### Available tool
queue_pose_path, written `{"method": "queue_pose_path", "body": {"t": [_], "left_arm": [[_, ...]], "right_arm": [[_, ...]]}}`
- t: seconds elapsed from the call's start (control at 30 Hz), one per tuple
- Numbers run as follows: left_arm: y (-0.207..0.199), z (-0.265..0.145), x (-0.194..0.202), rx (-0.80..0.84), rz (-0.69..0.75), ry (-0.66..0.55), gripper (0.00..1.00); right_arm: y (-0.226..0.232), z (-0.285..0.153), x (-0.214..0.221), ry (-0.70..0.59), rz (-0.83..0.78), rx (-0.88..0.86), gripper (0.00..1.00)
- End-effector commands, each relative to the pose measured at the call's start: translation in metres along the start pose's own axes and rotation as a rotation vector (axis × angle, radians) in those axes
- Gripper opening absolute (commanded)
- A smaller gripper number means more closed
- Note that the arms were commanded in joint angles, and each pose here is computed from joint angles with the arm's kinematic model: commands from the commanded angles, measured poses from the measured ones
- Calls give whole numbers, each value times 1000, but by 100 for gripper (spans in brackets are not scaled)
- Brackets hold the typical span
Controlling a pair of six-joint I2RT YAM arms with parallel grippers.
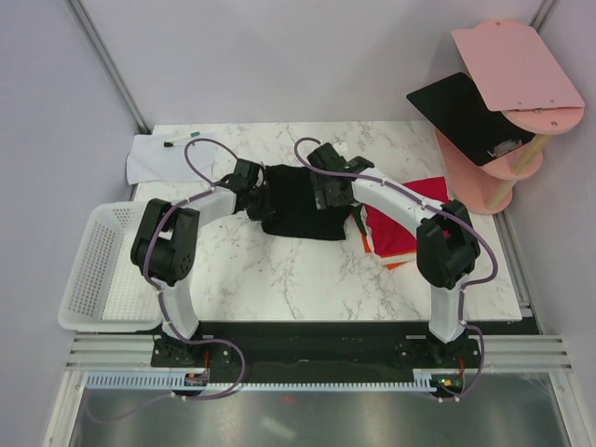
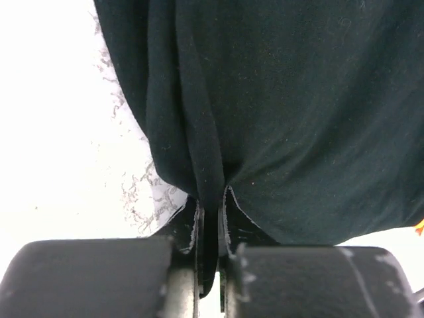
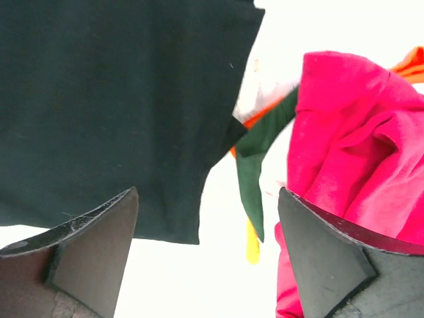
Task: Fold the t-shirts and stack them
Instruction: Put the neatly folded tshirt into the corner of the board with the right arm
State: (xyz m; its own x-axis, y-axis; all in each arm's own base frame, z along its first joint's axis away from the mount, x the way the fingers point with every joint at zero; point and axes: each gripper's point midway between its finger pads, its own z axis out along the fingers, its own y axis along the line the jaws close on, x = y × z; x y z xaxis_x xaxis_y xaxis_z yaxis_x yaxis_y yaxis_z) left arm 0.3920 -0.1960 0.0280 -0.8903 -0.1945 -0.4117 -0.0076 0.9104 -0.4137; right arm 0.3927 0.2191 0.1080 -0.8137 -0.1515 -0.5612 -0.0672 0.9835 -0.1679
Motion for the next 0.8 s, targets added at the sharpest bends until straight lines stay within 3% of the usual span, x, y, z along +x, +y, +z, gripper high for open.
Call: {"method": "queue_pose_path", "body": {"t": [0.0, 0.3, 0.77], "left_arm": [[21, -12, 0, -56, -39, -14, 2], [66, -45, 18, -125, -110, -7, 2], [68, -40, 26, -108, -109, 27, 2]], "right_arm": [[14, -6, -5, -32, 16, -94, 96], [42, 13, -3, -37, 98, -268, 98], [68, 48, 20, 27, 347, -621, 97]]}}
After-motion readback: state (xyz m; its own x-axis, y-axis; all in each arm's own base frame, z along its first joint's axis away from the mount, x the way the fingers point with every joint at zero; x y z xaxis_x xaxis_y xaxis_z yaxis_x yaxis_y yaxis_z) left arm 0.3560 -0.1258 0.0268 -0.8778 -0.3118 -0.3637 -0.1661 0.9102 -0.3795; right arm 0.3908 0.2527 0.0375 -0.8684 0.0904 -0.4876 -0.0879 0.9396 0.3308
